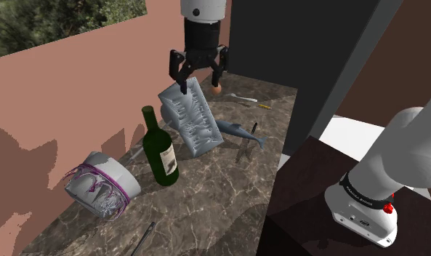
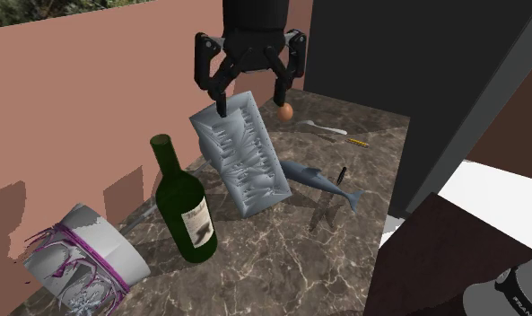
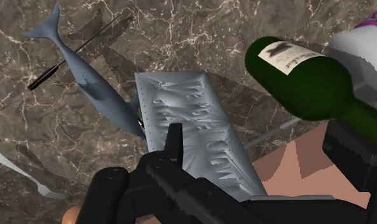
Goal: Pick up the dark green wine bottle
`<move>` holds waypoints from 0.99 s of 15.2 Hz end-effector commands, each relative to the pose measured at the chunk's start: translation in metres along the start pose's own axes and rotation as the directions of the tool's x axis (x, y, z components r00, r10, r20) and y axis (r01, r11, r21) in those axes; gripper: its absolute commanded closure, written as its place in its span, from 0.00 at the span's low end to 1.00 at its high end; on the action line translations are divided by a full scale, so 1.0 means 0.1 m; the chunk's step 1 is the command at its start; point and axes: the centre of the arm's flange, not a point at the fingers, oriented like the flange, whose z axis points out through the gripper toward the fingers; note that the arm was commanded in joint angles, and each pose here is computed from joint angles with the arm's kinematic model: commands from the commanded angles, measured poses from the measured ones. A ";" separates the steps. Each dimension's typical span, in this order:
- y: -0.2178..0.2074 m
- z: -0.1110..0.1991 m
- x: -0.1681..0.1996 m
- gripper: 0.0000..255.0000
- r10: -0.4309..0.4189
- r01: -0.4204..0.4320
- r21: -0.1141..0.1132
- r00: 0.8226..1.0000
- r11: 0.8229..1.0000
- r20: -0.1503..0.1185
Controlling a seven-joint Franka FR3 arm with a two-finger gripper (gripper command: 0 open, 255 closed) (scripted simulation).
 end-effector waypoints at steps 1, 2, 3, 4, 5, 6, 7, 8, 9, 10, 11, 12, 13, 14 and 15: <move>-0.26 0.06 0.06 0.00 0.006 -0.006 -0.004 1.000 1.000 -0.002; -0.39 0.10 0.09 0.00 0.007 -0.007 -0.006 1.000 1.000 -0.003; -0.51 0.13 0.13 0.00 0.009 -0.009 -0.008 1.000 1.000 -0.004; -0.64 0.16 0.17 0.00 0.011 -0.011 -0.011 1.000 1.000 -0.004; -0.76 0.20 0.20 0.00 0.013 -0.013 -0.013 1.000 1.000 -0.005; -0.89 0.24 0.24 0.00 0.015 -0.015 -0.015 1.000 1.000 -0.006; -1.01 0.27 0.28 0.00 0.017 -0.017 -0.017 1.000 1.000 -0.007; -1.14 0.31 0.31 0.00 0.019 -0.019 -0.020 1.000 1.000 -0.008; -1.26 0.34 0.35 0.00 0.020 -0.021 -0.022 1.000 1.000 -0.009; -1.38 0.38 0.38 0.00 0.022 -0.022 -0.024 1.000 0.999 -0.010; -1.37 0.43 0.38 0.00 0.022 -0.022 -0.024 1.000 0.999 -0.010; -1.37 0.48 0.38 0.00 0.022 -0.022 -0.024 1.000 0.999 -0.010; -1.37 0.53 0.38 0.00 0.022 -0.022 -0.024 1.000 0.999 -0.010; -1.36 0.59 0.38 0.00 0.022 -0.022 -0.024 1.000 0.999 -0.010; -1.36 0.64 0.38 0.00 0.022 -0.022 -0.024 1.000 0.999 -0.010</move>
